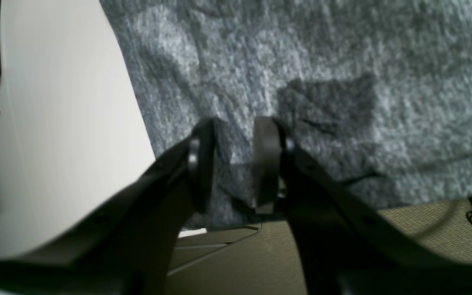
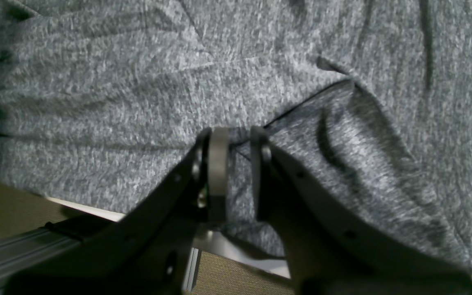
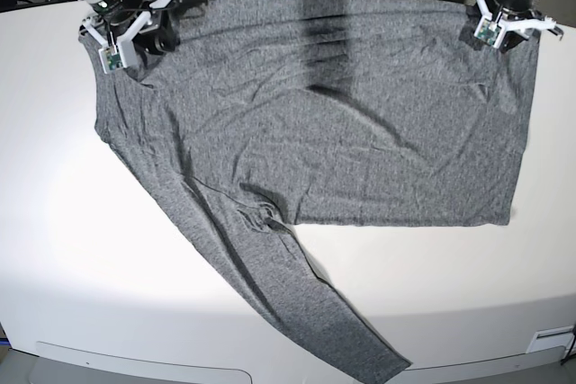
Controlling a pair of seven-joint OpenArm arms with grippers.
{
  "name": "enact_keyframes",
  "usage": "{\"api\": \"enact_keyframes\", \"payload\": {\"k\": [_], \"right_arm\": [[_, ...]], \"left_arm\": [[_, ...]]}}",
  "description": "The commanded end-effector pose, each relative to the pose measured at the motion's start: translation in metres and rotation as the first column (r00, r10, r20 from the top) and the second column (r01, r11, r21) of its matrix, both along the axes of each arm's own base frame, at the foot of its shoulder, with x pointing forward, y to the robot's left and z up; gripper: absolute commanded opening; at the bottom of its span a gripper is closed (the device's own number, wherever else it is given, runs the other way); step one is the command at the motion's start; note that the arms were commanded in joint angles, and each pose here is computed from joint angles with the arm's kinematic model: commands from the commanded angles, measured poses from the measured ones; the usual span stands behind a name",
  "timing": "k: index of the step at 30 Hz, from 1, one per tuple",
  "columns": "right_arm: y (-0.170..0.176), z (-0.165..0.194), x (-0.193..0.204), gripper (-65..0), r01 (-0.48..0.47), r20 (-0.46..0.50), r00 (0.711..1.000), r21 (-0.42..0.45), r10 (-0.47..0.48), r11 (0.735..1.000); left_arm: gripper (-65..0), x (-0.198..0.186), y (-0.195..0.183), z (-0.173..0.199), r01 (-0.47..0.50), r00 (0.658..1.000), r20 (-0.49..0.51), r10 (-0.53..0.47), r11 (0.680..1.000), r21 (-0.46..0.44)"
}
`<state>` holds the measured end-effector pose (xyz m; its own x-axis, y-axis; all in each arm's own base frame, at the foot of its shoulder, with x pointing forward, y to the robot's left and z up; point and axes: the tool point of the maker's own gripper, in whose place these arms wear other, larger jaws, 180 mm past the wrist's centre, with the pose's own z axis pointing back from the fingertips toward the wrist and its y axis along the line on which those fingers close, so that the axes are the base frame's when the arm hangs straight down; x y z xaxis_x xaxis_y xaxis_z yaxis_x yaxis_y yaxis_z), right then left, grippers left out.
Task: Fold the T-shirt properly
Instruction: 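Lower the hem onto the collar edge with both grippers, then open both grippers and release the shirt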
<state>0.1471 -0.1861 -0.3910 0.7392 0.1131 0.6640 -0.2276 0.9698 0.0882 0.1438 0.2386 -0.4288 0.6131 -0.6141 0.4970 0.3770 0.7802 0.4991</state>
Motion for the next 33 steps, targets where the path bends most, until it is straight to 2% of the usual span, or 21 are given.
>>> {"api": "enact_keyframes", "payload": {"k": [1, 17, 23, 33], "right_arm": [[0.002, 0.01, 0.006, -54.4, -0.008, 0.039, 0.999, 0.008, 0.008, 1.0], [0.007, 0.037, 0.042, -54.4, -0.022, 0.16, 0.987, 0.005, 0.021, 1.0], [0.008, 0.042, 0.046, -54.4, -0.017, 0.201, 0.979, 0.019, 0.013, 1.0], [0.008, 0.042, 0.047, -54.3, -0.017, 0.201, 0.979, 0.019, 0.012, 1.0]], "left_arm": [[-48.6, 0.005, 0.002, 0.006, 0.007, 1.0, 0.025, -0.008, 1.0, 0.01], [-48.6, 0.031, -0.023, 0.043, 0.06, 0.987, 0.154, -0.053, 0.997, -0.041], [-48.6, 0.044, -0.042, 0.062, 0.145, 0.952, 0.285, -0.114, 0.985, -0.089], [-48.6, 0.044, -0.062, 0.061, 0.093, 0.948, 0.318, -0.034, 0.981, -0.173]]}}
